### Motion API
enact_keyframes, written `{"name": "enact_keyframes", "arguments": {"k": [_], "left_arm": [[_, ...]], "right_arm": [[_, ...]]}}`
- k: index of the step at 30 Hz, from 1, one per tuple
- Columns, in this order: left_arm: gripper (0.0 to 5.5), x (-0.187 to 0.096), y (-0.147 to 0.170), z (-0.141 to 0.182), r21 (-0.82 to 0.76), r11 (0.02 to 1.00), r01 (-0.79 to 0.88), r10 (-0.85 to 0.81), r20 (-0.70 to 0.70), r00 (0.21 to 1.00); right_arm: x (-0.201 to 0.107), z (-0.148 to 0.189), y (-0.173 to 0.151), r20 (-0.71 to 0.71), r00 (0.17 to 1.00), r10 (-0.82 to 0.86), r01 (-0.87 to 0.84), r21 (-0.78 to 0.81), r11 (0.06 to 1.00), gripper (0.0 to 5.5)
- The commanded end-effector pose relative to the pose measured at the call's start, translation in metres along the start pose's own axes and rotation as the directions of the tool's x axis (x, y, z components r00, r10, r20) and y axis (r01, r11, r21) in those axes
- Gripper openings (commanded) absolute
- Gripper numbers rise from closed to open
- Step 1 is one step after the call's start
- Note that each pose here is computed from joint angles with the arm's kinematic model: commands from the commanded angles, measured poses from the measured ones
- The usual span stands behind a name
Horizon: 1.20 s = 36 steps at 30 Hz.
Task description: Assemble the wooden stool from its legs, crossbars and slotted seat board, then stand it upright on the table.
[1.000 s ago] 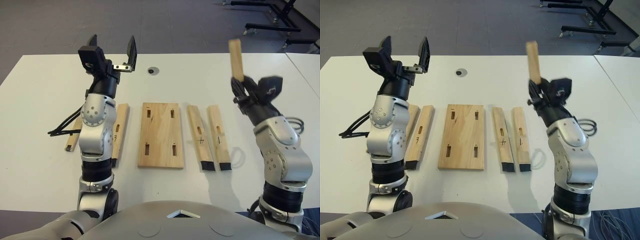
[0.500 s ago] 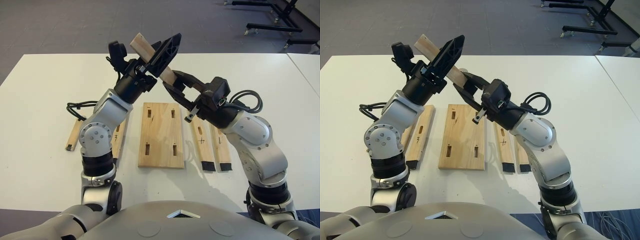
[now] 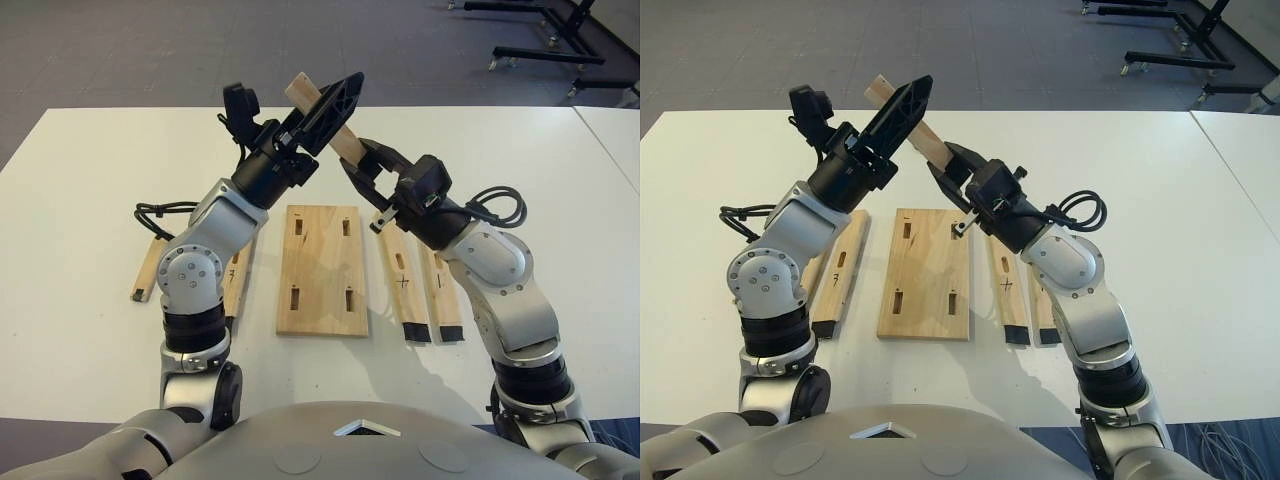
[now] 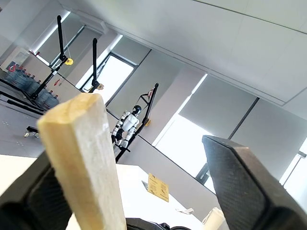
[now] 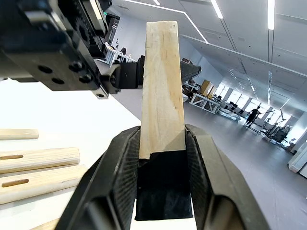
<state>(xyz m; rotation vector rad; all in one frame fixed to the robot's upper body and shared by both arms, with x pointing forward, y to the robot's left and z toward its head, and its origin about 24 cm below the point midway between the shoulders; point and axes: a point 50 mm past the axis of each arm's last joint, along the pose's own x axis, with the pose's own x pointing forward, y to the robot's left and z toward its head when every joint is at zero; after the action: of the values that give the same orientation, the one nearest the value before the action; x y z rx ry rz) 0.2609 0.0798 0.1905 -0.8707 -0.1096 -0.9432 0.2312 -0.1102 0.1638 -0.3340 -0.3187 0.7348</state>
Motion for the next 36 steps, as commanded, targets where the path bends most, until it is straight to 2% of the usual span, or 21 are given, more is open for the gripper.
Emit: {"name": "enact_keyframes", "arguments": {"k": [1,7,16,21,30,34,35,36], "left_arm": [[3.48,0.004,-0.002,0.003,0.006,1.0,0.0,0.0,0.009,1.0],[2.56,0.007,-0.002,0.003,0.104,0.994,-0.022,0.021,0.011,1.0],[1.17,0.008,0.0,0.002,0.108,0.994,-0.021,0.021,-0.004,1.0],[0.57,0.008,0.0,0.002,0.104,0.994,-0.018,0.019,-0.007,1.0],[0.4,0.008,0.001,0.003,0.117,0.993,-0.014,0.016,-0.011,1.0],[0.39,0.009,0.0,0.005,0.135,0.991,-0.009,0.011,-0.01,1.0],[0.39,0.009,0.001,0.005,0.133,0.991,-0.012,0.014,-0.009,1.0],[0.39,0.009,0.001,0.005,0.132,0.991,-0.014,0.015,-0.008,1.0]], "right_arm": [[-0.001,-0.004,-0.002,-0.016,0.999,-0.034,0.034,0.01,0.999,1.29],[0.0,-0.005,0.0,-0.025,0.999,-0.023,0.023,0.004,1.0,1.29],[-0.002,-0.007,-0.001,-0.042,0.999,-0.024,0.023,-0.015,1.0,1.29],[-0.003,-0.007,-0.004,-0.047,0.999,-0.028,0.026,-0.027,0.999,1.29],[-0.003,0.0,-0.004,-0.01,0.999,-0.04,0.04,-0.012,0.999,1.29],[-0.002,0.0,-0.011,-0.024,0.994,-0.104,0.104,-0.017,0.994,1.29],[-0.002,-0.001,-0.012,-0.027,0.993,-0.112,0.112,-0.01,0.994,1.66],[-0.002,-0.001,-0.012,-0.028,0.993,-0.118,0.118,0.001,0.993,1.74]]}}
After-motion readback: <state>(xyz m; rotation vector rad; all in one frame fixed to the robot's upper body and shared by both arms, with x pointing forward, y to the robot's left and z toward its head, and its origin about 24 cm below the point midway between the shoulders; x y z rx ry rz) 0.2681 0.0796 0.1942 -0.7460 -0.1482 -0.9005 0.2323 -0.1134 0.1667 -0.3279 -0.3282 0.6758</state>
